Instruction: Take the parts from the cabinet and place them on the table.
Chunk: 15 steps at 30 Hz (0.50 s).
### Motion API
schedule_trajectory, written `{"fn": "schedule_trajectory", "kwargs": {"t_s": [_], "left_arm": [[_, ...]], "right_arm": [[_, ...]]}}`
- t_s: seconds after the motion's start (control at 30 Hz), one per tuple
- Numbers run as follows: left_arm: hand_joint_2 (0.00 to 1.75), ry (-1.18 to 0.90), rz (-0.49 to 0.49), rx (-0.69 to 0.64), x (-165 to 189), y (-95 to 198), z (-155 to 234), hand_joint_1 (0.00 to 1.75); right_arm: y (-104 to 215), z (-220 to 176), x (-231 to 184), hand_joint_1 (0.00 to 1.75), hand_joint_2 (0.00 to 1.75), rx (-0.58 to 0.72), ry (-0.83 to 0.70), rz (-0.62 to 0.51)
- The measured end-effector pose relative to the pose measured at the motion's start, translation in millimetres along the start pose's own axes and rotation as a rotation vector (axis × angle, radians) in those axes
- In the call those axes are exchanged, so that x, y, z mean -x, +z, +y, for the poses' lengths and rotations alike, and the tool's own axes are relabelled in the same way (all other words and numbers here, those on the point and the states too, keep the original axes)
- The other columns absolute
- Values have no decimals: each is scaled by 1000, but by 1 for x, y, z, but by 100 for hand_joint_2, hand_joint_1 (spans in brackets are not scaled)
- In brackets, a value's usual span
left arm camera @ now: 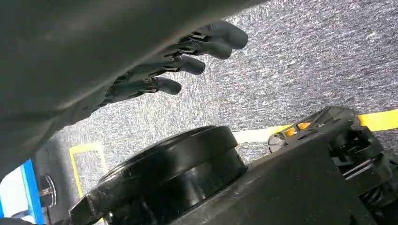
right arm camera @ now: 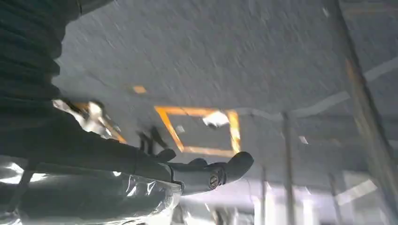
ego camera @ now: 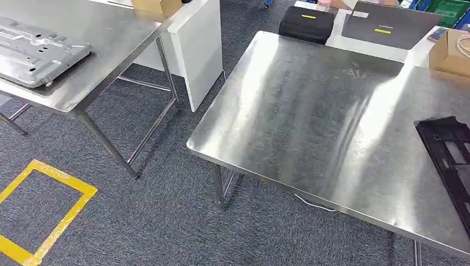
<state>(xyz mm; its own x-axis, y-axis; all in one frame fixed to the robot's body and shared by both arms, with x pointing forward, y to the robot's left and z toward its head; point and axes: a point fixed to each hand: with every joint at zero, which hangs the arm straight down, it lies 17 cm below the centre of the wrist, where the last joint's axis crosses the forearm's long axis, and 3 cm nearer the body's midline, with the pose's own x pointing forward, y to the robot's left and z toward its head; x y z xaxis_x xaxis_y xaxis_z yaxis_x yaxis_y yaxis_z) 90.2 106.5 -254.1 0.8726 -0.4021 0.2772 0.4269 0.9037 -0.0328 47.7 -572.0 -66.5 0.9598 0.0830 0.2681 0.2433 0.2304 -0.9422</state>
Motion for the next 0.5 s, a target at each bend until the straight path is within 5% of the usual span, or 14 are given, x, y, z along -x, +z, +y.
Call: {"fn": "schedule_trajectory", "kwargs": {"t_s": [0.5], "left_arm": [[0, -69, -2, -26, -6, 1, -8, 0]], "right_arm": [[68, 122, 45, 0, 175, -244, -132, 249]]}}
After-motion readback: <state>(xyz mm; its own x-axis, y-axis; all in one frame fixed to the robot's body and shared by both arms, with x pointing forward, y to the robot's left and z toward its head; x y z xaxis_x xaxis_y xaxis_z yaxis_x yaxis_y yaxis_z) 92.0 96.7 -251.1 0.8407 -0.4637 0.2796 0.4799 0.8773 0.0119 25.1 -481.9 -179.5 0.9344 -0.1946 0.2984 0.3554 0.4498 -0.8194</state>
